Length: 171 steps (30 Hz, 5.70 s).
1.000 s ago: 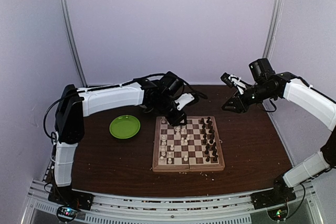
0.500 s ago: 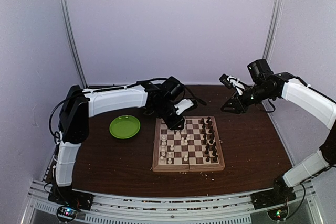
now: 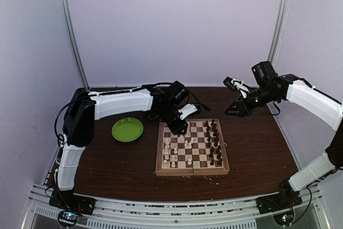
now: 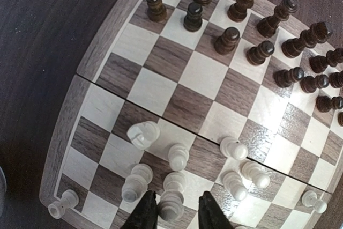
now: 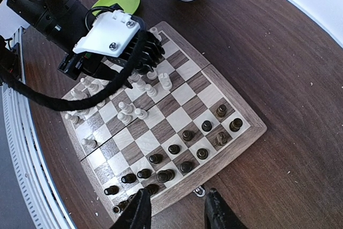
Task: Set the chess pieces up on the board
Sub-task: Pick up the queen from the chessboard, then place the queen at d1, then pick up the bishop from the chessboard, then place the bishop on c1.
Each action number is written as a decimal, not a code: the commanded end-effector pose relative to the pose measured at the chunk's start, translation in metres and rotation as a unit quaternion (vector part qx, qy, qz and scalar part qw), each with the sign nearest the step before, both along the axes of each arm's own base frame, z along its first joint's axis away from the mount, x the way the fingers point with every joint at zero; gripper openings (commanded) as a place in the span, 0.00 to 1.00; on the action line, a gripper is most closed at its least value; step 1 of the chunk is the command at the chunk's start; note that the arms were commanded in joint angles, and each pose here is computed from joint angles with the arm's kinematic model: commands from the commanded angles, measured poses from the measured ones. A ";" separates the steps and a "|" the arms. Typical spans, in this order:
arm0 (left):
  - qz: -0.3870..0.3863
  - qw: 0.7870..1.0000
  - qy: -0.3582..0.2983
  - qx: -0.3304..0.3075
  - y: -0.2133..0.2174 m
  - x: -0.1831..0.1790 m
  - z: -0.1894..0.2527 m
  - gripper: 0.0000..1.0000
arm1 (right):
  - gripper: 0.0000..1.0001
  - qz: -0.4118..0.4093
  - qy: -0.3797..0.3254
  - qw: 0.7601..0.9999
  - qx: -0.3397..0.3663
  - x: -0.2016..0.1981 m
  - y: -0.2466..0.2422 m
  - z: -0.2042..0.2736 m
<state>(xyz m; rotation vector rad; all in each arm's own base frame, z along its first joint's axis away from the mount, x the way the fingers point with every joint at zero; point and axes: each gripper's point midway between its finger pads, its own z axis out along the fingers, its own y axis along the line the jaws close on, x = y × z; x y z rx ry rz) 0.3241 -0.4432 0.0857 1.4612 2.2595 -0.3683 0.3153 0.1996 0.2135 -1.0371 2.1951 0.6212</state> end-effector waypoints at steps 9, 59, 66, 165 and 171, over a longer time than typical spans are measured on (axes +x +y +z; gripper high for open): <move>-0.004 1.000 -0.008 0.012 0.001 0.005 -0.004 0.24 | 0.35 0.006 0.009 1.000 0.001 0.001 0.002 -0.002; 0.014 0.999 0.035 0.026 0.061 -0.014 -0.005 0.09 | 0.35 0.008 0.026 1.000 0.002 0.002 0.004 -0.009; 0.012 0.999 0.036 0.034 0.061 -0.013 -0.013 0.09 | 0.35 0.008 0.028 1.000 0.002 0.002 0.004 -0.010; 0.047 0.999 0.019 0.004 0.071 0.027 0.006 0.08 | 0.35 0.013 0.040 0.999 -0.004 0.002 0.005 -0.016; 0.044 0.999 0.026 -0.010 0.064 0.028 0.004 0.08 | 0.35 0.012 0.041 0.999 -0.004 0.002 0.005 -0.017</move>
